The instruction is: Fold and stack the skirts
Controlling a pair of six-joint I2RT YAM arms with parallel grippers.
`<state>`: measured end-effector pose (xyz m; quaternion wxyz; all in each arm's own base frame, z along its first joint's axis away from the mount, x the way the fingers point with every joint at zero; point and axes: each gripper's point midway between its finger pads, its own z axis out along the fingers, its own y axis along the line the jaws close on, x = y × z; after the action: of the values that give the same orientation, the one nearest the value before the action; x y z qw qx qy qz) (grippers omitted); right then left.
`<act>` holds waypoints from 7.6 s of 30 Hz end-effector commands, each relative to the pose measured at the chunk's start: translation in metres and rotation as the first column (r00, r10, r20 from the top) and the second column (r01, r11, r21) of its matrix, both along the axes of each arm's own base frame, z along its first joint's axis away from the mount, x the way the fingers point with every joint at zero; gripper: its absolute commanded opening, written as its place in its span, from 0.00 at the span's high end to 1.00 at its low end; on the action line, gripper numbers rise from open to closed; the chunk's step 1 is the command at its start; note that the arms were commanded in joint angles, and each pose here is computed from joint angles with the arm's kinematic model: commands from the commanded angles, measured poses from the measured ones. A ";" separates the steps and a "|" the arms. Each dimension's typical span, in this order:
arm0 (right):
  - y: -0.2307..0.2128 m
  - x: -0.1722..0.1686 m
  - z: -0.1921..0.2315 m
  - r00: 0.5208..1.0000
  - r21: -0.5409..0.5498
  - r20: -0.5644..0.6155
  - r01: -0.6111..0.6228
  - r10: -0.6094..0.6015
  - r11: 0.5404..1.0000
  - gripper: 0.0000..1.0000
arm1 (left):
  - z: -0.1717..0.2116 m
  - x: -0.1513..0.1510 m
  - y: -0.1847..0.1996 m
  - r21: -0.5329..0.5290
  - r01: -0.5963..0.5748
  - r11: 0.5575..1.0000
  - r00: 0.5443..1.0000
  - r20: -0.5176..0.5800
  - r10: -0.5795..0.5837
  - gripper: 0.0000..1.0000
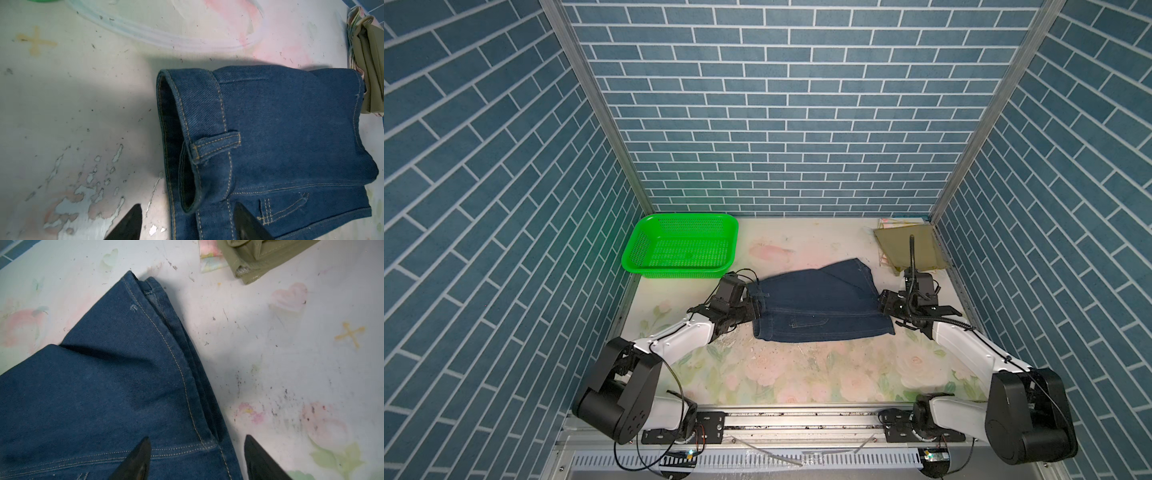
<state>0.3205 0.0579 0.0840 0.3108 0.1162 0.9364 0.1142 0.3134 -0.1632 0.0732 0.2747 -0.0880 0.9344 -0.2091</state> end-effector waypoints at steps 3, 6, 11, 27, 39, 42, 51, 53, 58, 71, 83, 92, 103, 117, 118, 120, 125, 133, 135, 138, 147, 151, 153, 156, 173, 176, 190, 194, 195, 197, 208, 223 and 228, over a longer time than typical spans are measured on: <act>0.002 0.013 0.002 0.999 0.036 -0.041 0.027 -0.025 0.999 0.34 | 0.011 0.002 -0.007 -0.037 -0.029 0.999 0.996 -0.080 0.026 0.25; 0.004 0.016 -0.004 0.998 0.044 -0.056 0.026 -0.024 0.999 0.37 | 0.011 0.006 -0.019 -0.080 -0.013 0.997 0.994 -0.109 0.004 0.25; 0.008 0.015 -0.016 0.995 0.057 -0.098 0.005 0.001 0.998 0.41 | -0.005 0.007 -0.025 -0.081 -0.005 0.997 0.987 -0.163 -0.008 0.26; 0.018 0.043 0.005 0.999 0.083 -0.024 -0.035 0.037 0.996 1.00 | 0.013 0.027 -0.025 0.012 0.028 1.000 0.995 -0.093 -0.027 1.00; 0.011 0.067 0.107 0.990 0.011 0.126 -0.057 0.056 0.998 1.00 | 0.105 0.047 -0.024 0.082 0.092 0.992 0.993 0.070 -0.098 1.00; 0.010 0.053 0.116 0.989 0.011 0.136 -0.060 0.058 0.998 1.00 | 0.115 0.037 -0.021 0.072 0.101 0.992 0.990 0.096 -0.108 1.00; -0.007 -0.020 0.046 1.000 -0.003 -0.007 0.007 -0.007 1.000 1.00 | 0.061 -0.024 -0.014 0.051 0.139 0.989 0.989 0.051 -0.141 1.00; -0.009 -0.031 0.022 0.998 0.014 -0.041 0.042 -0.041 0.999 1.00 | 0.038 -0.038 -0.018 0.073 0.162 0.984 0.986 0.028 -0.165 1.00; -0.012 -0.048 -0.033 0.981 0.035 -0.159 0.122 -0.114 0.992 1.00 | -0.022 -0.060 -0.025 0.087 0.185 0.979 0.981 -0.076 -0.179 1.00; -0.013 -0.032 -0.016 0.983 0.007 -0.152 0.103 -0.101 0.995 1.00 | 0.014 -0.047 -0.019 0.182 0.187 0.965 0.982 -0.016 -0.187 1.00; -0.025 -0.042 0.014 0.990 -0.068 -0.107 0.088 -0.095 0.994 1.00 | 0.030 -0.054 -0.029 0.091 0.208 0.974 0.978 0.017 -0.210 1.00; -0.025 -0.068 -0.027 0.975 -0.061 -0.201 0.088 -0.099 0.994 0.99 | -0.019 -0.081 -0.025 0.081 0.208 0.975 0.976 -0.080 -0.202 1.00; -0.009 -0.031 0.035 0.998 0.005 -0.052 0.023 -0.023 1.000 0.39 | 0.004 -0.071 -0.030 0.146 0.208 0.967 0.978 -0.021 -0.207 0.36; 0.080 0.057 0.062 0.983 0.189 0.079 -0.181 0.168 0.965 0.37 | 0.050 -0.004 -0.080 0.267 0.279 0.923 0.945 0.093 -0.313 0.30; 0.088 0.064 0.059 0.981 0.203 0.084 -0.186 0.173 0.961 0.37 | 0.044 0.000 -0.081 0.277 0.284 0.918 0.945 0.080 -0.316 0.30; 0.103 0.075 0.055 0.978 0.238 0.103 -0.200 0.180 0.951 0.38 | 0.032 0.007 -0.079 0.292 0.284 0.913 0.949 0.052 -0.312 0.30; 0.129 0.105 0.042 0.972 0.302 0.152 -0.216 0.177 0.928 0.40 | 0.004 0.021 -0.060 0.318 0.254 0.913 0.960 0.028 -0.277 0.30; 0.118 0.129 -0.010 0.987 0.233 0.114 -0.141 0.117 0.962 0.41 | -0.037 0.017 -0.049 0.368 0.264 0.892 0.963 -0.040 -0.268 0.31; 0.099 0.130 -0.020 0.993 0.214 0.085 -0.093 0.077 0.972 0.41 | -0.047 0.014 -0.048 0.363 0.268 0.892 0.962 -0.057 -0.266 0.33; 0.065 0.131 -0.030 0.999 0.172 0.040 -0.007 0.000 0.985 0.42 | -0.062 0.009 -0.046 0.363 0.273 0.891 0.962 -0.095 -0.257 0.34; 0.015 0.130 -0.014 0.998 -0.019 0.038 0.056 -0.055 0.998 0.42 | -0.087 -0.002 -0.047 0.334 0.295 0.895 0.954 -0.156 -0.256 0.38; 0.014 0.125 0.015 0.998 -0.065 0.069 0.016 -0.011 0.998 0.41 | -0.087 -0.002 -0.047 0.334 0.299 0.894 0.953 -0.153 -0.261 0.38; 0.013 0.120 0.023 0.998 -0.082 0.057 -0.006 0.010 0.997 0.40 | -0.085 -0.001 -0.047 0.333 0.298 0.895 0.954 -0.150 -0.261 0.38; 0.010 0.111 0.024 0.999 -0.112 0.013 -0.031 0.032 0.993 0.39 | -0.082 0.001 -0.048 0.333 0.298 0.895 0.954 -0.142 -0.265 0.38; 0.037 0.118 -0.007 0.989 -0.012 -0.036 -0.147 0.147 0.989 1.00 | -0.082 0.003 -0.053 0.319 0.312 0.895 0.949 -0.139 -0.281 0.38; 0.026 0.122 0.002 0.992 -0.068 -0.017 -0.122 0.121 0.990 1.00 | -0.084 0.001 -0.051 0.322 0.311 0.894 0.950 -0.144 -0.279 0.39; -0.024 0.128 0.007 0.999 -0.270 -0.033 -0.007 -0.002 0.963 1.00 | -0.095 -0.004 -0.040 0.322 0.309 0.895 0.948 -0.172 -0.266 0.41; -0.028 0.133 0.010 1.000 -0.296 -0.029 0.003 -0.012 0.955 0.98 | -0.095 -0.004 -0.041 0.319 0.312 0.895 0.948 -0.174 -0.268 0.40; -0.028 0.133 0.014 1.000 -0.297 -0.023 0.000 -0.007 0.955 0.86 | -0.094 -0.004 -0.041 0.319 0.310 0.896 0.948 -0.173 -0.267 0.41; -0.026 0.134 0.024 1.000 -0.291 -0.005 0.000 -0.002 0.957 0.65 | -0.091 -0.002 -0.042 0.318 0.309 0.896 0.949 -0.167 -0.268 0.40; 0.006 0.099 0.050 0.997 -0.215 0.029 -0.069 0.077 0.974 0.41 | -0.012 0.003 -0.056 0.222 0.286 0.932 0.958 -0.057 -0.280 0.13; 0.036 0.032 0.014 0.988 -0.169 -0.053 -0.152 0.145 0.974 0.35 | -0.015 -0.022 -0.020 -0.066 0.158 0.985 0.979 -0.120 -0.165 0.01; 0.035 0.030 0.017 0.989 -0.177 -0.050 -0.147 0.140 0.973 0.35 | -0.033 -0.013 -0.028 -0.080 0.161 0.984 0.972 -0.161 -0.172 0.01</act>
<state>0.3583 0.0933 0.1006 0.2966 0.0115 0.9538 0.0467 0.2905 -0.1824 0.0403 0.1740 -0.0337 0.9560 -0.2339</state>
